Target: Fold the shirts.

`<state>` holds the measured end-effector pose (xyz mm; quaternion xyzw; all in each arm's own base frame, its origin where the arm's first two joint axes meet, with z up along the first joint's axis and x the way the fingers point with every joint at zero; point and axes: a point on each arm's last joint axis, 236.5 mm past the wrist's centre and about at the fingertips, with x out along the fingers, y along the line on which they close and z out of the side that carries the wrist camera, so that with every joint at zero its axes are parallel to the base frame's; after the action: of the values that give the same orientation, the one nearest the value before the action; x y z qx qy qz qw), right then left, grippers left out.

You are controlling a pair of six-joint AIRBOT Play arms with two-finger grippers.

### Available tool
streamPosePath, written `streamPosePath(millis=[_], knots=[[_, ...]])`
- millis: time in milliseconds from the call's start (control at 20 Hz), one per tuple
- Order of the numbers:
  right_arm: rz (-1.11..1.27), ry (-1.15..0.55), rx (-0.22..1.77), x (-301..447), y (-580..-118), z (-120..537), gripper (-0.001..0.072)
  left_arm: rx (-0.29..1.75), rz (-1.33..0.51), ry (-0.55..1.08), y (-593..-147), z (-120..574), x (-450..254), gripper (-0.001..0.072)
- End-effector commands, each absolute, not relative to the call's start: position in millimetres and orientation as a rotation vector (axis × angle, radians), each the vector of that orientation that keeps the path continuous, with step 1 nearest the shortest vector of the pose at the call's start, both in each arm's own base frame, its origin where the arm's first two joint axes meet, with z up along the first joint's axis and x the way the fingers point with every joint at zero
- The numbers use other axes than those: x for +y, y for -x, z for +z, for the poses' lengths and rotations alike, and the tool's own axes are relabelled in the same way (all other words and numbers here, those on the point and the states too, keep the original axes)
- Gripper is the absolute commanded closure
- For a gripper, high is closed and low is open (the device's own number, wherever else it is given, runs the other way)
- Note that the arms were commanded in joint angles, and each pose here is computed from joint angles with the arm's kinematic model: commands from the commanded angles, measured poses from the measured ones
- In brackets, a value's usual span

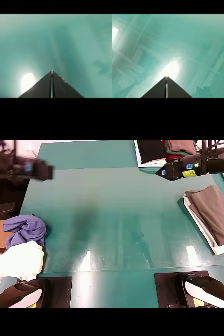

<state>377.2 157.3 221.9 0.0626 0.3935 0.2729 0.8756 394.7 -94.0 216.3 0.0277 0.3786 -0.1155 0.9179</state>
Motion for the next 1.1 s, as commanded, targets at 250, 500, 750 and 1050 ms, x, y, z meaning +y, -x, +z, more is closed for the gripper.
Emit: streamPosePath(millis=[250,500,750,1050], knots=[[0.570,-0.130,0.822,157,-377,222,0.0696,1.264,0.232,0.013,-306,46,82,-0.0003],[0.563,-0.136,0.799,157,-382,225,0.0696,1.251,0.158,0.118,-308,-6,56,-0.0002],[0.562,-0.137,0.792,157,-383,227,0.0695,1.219,0.123,0.171,-315,-6,44,0.0670],[0.568,-0.100,0.564,154,-384,321,0.0696,0.636,-0.080,0.080,-370,241,-14,0.0687]])
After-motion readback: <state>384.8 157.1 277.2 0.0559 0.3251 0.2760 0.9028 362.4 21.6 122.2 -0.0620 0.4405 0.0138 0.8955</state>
